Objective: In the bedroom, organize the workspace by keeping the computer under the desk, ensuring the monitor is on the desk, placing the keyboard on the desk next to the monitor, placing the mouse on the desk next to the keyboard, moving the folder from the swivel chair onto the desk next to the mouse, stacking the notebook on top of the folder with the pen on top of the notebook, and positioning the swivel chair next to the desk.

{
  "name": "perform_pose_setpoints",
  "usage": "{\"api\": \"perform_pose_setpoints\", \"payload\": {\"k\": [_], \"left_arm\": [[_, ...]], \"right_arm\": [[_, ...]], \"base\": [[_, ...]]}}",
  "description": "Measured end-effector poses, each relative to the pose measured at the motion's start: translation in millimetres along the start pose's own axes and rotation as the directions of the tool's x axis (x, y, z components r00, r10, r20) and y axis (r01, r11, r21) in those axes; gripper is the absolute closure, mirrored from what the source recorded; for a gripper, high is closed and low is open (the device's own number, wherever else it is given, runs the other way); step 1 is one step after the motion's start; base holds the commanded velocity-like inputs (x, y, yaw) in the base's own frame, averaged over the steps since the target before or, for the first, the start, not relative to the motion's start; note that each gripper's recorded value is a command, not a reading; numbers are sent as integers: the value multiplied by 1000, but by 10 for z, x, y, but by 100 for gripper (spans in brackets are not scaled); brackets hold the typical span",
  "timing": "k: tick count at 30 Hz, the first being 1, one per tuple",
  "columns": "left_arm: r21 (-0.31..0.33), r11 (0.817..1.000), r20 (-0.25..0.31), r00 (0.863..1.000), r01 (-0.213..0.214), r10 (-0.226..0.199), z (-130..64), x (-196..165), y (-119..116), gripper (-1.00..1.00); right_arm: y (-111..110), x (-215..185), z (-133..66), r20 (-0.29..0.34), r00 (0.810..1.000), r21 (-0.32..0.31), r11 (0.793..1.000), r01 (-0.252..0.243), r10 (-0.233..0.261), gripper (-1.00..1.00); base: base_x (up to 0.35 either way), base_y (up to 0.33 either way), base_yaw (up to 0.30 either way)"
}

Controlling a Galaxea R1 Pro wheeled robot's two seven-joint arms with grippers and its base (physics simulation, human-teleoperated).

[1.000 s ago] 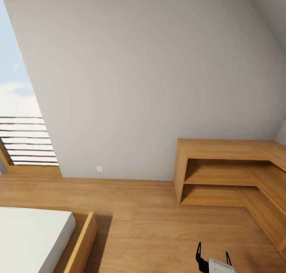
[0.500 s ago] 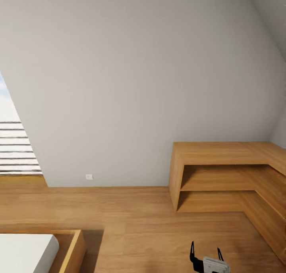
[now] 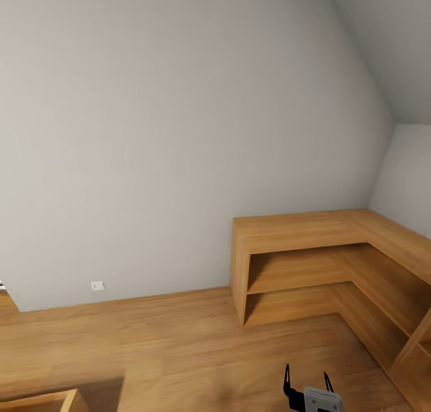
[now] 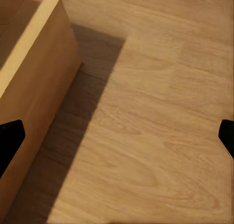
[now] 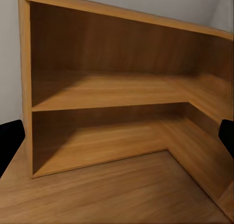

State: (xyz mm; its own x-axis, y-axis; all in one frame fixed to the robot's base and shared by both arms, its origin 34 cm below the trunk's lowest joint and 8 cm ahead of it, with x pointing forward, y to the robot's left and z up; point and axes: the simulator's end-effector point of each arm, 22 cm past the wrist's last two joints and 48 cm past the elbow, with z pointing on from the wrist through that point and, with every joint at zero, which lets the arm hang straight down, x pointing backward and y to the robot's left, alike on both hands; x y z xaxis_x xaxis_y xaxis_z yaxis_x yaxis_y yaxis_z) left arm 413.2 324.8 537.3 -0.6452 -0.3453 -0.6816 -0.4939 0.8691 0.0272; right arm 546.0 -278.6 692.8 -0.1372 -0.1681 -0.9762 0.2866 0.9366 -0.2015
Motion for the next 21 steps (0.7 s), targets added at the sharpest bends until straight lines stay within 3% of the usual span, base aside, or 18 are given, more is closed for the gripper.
{"api": "perform_pose_setpoints", "payload": {"k": [12, 21], "left_arm": [[0, 1000, 7, 1000, 3, -3, 1, -16, -1, -100], [-1, 1000, 0, 1000, 0, 0, -1, 5, 4, -100]], "right_arm": [[52, -13, -10, 0, 1000, -6, 1000, -7, 7, -100], [46, -1, -15, -4, 1000, 0, 1000, -11, 11, -100]], "base": [[11, -2, -285], [271, -56, -259]]}}
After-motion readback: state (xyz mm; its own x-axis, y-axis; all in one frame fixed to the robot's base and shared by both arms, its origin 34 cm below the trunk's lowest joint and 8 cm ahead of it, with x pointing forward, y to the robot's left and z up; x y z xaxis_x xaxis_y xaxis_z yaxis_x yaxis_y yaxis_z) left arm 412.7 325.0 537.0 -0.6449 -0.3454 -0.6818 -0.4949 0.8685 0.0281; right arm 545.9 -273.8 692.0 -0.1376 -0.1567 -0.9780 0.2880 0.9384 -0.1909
